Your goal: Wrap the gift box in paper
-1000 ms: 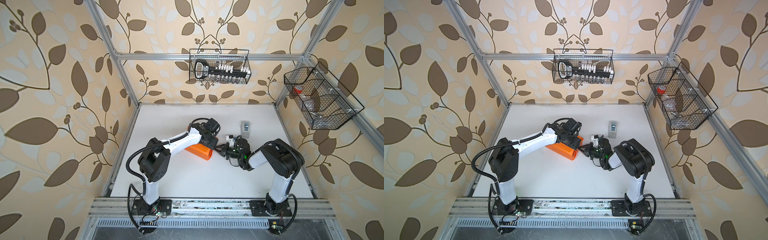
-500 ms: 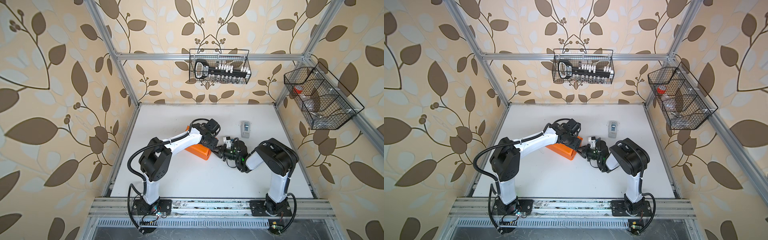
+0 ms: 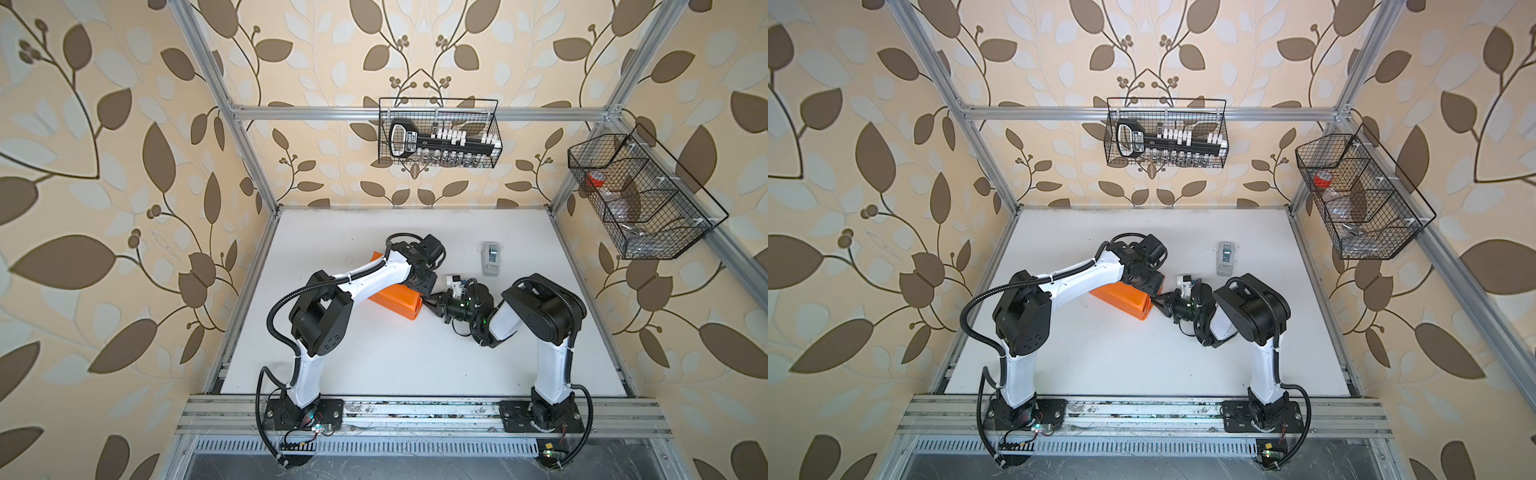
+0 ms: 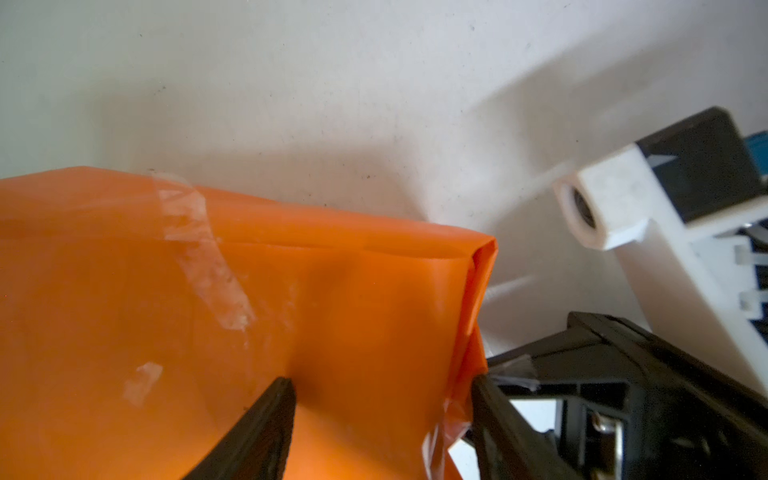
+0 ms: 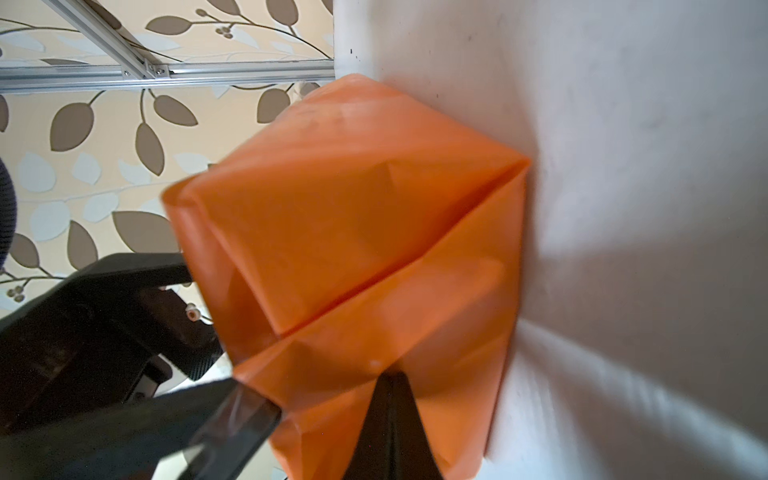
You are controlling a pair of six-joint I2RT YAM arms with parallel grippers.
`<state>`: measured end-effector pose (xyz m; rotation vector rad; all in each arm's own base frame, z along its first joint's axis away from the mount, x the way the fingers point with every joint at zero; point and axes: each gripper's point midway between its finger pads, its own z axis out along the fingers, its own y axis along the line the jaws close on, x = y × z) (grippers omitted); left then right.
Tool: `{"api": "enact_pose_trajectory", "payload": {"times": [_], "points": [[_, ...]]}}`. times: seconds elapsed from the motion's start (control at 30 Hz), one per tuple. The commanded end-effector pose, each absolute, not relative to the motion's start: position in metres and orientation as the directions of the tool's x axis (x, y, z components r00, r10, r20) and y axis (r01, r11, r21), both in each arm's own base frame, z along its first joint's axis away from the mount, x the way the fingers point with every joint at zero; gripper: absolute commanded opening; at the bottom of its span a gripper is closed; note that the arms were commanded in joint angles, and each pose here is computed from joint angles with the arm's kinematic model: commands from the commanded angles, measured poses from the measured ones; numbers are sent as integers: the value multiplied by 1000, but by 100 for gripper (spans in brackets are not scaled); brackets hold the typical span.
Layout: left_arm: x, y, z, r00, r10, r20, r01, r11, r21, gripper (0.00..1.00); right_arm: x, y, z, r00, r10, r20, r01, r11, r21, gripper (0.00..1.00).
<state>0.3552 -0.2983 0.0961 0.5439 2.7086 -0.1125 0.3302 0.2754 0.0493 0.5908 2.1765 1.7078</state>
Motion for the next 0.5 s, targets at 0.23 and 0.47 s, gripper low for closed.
{"api": "enact_pose_trajectory", "payload": {"times": [0.23, 0.47], "points": [[341, -271, 69, -889, 368, -272, 360, 930, 81, 67, 334, 277, 53, -856, 517, 23, 128, 170, 977, 0], [346, -280, 91, -878, 346, -332, 356, 934, 30, 74, 339, 276, 56, -847, 531, 26, 130, 160, 978, 0]]}}
